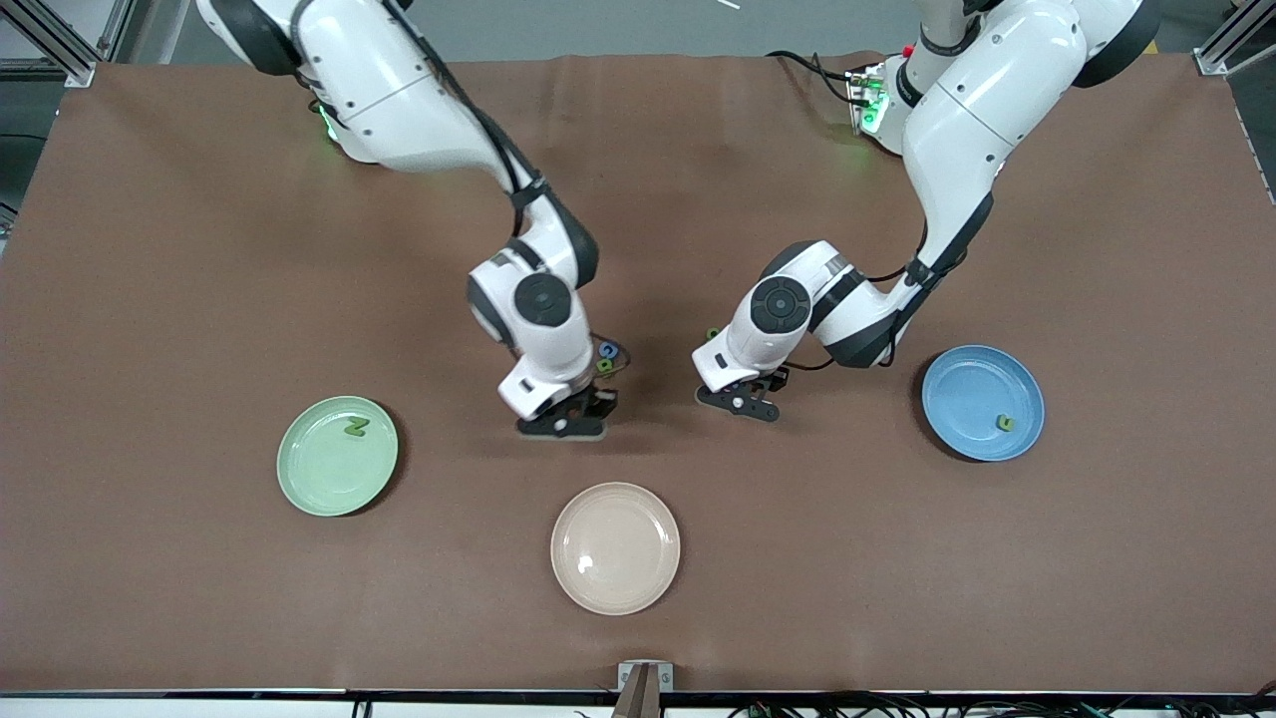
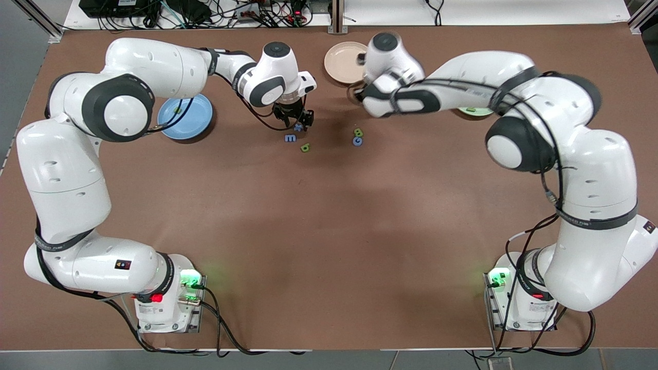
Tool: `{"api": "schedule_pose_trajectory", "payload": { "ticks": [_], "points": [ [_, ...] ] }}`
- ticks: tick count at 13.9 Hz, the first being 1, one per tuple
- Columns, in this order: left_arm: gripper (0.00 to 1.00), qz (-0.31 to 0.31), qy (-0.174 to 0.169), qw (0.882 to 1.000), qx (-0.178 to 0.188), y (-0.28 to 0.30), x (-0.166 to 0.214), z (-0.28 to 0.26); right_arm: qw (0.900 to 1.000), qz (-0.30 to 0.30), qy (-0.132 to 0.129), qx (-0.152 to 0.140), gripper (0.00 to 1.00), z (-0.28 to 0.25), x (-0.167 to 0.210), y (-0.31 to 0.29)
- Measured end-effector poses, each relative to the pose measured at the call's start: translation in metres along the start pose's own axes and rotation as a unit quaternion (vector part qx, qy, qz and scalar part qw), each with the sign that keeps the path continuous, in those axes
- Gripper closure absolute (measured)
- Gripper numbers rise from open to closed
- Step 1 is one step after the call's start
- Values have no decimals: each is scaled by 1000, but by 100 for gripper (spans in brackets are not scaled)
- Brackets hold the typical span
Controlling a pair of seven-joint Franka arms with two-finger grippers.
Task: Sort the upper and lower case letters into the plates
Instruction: 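Carry the pink letter to the green plate while the left gripper grasps the blue x, then release the pink letter while the left gripper drops the x on the blue plate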
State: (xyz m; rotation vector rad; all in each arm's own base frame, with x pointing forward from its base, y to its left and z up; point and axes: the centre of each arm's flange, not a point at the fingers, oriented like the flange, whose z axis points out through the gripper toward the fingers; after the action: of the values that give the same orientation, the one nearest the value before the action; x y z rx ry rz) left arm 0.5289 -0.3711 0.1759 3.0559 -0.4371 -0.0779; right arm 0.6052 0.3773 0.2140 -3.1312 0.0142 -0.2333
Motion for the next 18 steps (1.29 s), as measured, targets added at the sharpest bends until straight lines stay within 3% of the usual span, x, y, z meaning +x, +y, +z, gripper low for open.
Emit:
{"api": "schedule_pose_trajectory", "payload": {
  "ticks": [4, 7, 10, 14, 18],
  "points": [
    [33, -6, 10, 1000, 21, 9, -5, 5, 997, -59, -50, 1, 67, -24, 66, 150],
    [40, -9, 13, 1000, 24, 10, -5, 5, 991, -107, -76, 14, 67, -27, 87, 261],
    [64, -10, 17, 1000, 23, 10, -3, 2, 987, -130, -94, 20, 67, -10, 83, 347],
    [73, -10, 17, 1000, 24, 10, -3, 1, 985, -127, -114, 24, 67, 7, 68, 369],
    [73, -10, 17, 1000, 24, 10, -3, 1, 984, -121, -129, 27, 67, 22, 58, 378]
  ]
}}
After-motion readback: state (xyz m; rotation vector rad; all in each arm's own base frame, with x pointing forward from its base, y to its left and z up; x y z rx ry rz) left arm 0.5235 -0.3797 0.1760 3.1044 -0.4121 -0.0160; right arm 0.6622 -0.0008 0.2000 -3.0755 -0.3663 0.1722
